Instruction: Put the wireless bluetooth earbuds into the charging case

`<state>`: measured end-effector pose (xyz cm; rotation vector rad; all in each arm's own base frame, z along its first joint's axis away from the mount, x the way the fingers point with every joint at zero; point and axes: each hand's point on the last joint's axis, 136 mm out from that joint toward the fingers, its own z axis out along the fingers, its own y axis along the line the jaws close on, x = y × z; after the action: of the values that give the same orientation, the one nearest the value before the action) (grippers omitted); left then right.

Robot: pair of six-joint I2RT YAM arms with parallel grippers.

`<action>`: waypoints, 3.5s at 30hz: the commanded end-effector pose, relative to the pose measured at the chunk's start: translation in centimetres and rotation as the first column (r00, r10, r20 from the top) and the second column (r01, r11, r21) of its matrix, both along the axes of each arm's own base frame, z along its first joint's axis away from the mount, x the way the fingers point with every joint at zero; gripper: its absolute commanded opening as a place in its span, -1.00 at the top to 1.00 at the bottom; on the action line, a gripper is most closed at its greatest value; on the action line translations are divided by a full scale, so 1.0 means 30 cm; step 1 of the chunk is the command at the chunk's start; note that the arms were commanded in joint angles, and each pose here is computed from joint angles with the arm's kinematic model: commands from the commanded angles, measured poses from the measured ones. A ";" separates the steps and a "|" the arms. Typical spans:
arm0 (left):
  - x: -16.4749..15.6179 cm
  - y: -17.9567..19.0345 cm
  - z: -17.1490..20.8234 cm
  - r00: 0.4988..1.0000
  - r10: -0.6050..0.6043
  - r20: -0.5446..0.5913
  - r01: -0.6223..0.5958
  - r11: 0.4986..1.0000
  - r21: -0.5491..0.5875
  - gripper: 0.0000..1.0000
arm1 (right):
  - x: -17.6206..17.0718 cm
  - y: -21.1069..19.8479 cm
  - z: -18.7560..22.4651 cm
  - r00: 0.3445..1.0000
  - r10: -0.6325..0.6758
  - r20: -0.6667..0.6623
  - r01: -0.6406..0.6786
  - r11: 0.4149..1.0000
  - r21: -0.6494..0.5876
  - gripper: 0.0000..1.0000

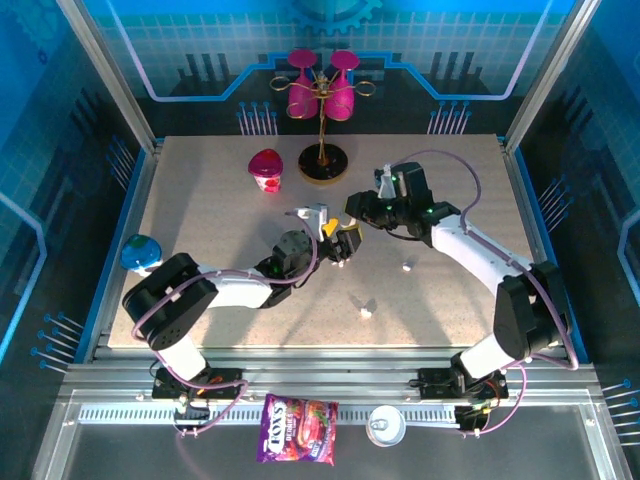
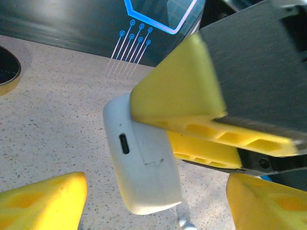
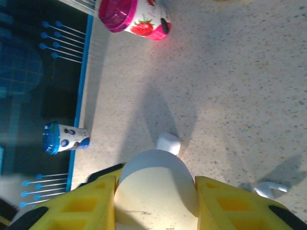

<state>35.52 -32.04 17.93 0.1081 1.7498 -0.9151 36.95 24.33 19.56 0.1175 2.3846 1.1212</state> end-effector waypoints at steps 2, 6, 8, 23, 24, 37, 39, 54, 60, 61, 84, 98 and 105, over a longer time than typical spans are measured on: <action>0.018 -0.031 0.082 1.000 -0.012 0.020 0.014 0.993 -0.116 -0.43 | -0.018 0.014 0.081 0.999 0.019 0.036 -0.022 0.996 0.087 0.25; 0.021 -0.035 0.089 1.000 -0.013 0.027 0.016 0.992 -0.122 -0.27 | -0.028 0.017 0.086 0.999 0.029 0.038 -0.032 0.995 0.097 0.27; 0.019 -0.036 0.093 0.999 -0.016 0.030 0.020 0.992 -0.123 -0.19 | -0.031 0.017 0.082 0.999 0.033 0.035 -0.036 0.995 0.097 0.27; -0.027 -0.052 0.092 0.994 -0.097 0.043 0.100 0.992 -0.075 0.59 | -0.044 0.009 0.087 0.998 0.040 0.051 -0.045 0.995 0.087 0.20; -0.032 -0.052 0.089 0.994 -0.108 0.036 0.110 0.992 -0.069 0.59 | -0.047 0.008 0.091 0.997 0.045 0.060 -0.050 0.995 0.084 0.14; -0.087 0.049 0.070 0.823 -0.469 -0.320 0.414 0.881 -0.229 0.70 | -0.147 -0.080 0.284 0.818 0.210 0.535 -0.199 0.977 -0.078 -0.45; -0.115 0.062 0.078 0.747 -0.514 -0.421 0.443 0.858 -0.260 0.65 | -0.213 -0.083 0.306 0.696 0.341 0.633 -0.262 0.940 -0.219 -0.48; -0.312 0.078 0.217 0.424 -0.727 -0.541 0.596 0.673 -0.437 0.88 | -0.497 -0.035 0.260 -0.061 0.714 0.698 -0.373 0.632 -0.679 -0.52; -0.361 0.071 0.231 0.400 -0.747 -0.532 0.637 0.644 -0.425 0.86 | -0.450 0.019 0.218 -0.085 0.770 0.633 -0.379 0.562 -0.735 -0.54; -0.373 0.066 0.229 0.393 -0.751 -0.531 0.648 0.636 -0.419 0.86 | -0.441 0.025 0.214 -0.085 0.772 0.629 -0.379 0.559 -0.738 -0.54; -0.429 0.033 0.282 0.358 -0.804 -0.474 0.721 0.561 -0.407 0.87 | -0.388 0.070 0.148 -0.050 0.791 0.610 -0.468 0.521 -0.714 0.11; -0.388 0.020 0.251 0.396 -0.780 -0.485 0.708 0.595 -0.380 0.00 | -0.394 0.042 0.144 0.011 0.789 0.615 -0.454 0.552 -0.700 0.31; -0.354 0.036 0.310 0.549 -0.749 -0.371 0.718 0.650 -0.251 -0.91 | -0.376 0.017 0.143 0.098 0.767 0.634 -0.451 0.602 -0.658 0.32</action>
<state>24.56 -31.16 24.84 0.6274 2.2723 -1.8271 25.32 25.37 23.49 -1.5003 1.3934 0.7161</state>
